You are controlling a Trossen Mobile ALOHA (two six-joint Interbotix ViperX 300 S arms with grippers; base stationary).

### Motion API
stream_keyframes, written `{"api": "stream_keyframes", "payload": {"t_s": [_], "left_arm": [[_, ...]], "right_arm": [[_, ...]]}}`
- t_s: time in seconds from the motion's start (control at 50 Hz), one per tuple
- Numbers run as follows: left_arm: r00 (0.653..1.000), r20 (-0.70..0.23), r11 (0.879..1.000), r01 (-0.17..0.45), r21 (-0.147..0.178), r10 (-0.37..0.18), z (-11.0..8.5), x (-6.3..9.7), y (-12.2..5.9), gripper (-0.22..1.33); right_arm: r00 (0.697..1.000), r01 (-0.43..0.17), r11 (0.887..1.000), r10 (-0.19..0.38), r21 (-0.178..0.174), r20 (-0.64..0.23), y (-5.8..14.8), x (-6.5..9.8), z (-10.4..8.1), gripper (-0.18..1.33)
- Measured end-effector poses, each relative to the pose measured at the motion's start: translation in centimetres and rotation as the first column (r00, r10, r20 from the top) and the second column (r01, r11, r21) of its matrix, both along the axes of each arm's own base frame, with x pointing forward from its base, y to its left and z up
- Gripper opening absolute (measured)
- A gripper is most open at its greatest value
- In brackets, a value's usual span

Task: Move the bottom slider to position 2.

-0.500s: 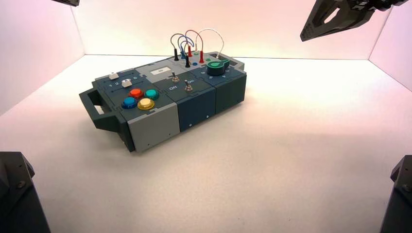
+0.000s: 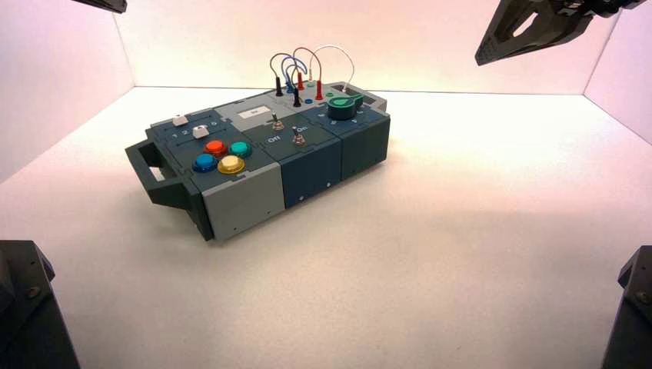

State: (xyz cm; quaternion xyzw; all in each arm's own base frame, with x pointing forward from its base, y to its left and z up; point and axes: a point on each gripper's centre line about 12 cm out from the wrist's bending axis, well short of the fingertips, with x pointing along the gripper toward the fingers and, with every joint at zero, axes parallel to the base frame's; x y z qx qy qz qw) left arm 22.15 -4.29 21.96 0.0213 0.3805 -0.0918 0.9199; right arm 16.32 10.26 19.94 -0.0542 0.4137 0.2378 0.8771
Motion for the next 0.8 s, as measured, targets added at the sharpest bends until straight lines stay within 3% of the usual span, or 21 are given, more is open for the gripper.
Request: {"api": "stream_keyframes", "payload": {"t_s": [0.26, 0.46, 0.8], "left_arm": [[0.991, -0.098, 0.996, 0.090, 0.010, -0.089, -1.9, 0.5, -2.3, -0.17], [0.970, -0.174, 0.984, 0.177, 0.017, -0.172, -2.9, 1.2, -4.9, -0.17], [0.933, -0.313, 0.977, 0.205, 0.053, -0.179, -5.8, 3.5, -5.8, -0.17]], "right_arm": [[1.000, -0.001, 1.000, 0.001, 0.000, 0.000, 0.0, 0.0, 0.0, -0.14], [1.000, 0.000, 1.000, 0.000, 0.001, -0.001, 0.0, 0.0, 0.0, -0.14], [1.000, -0.001, 1.000, 0.001, 0.000, 0.000, 0.0, 0.0, 0.0, -0.14]]}}
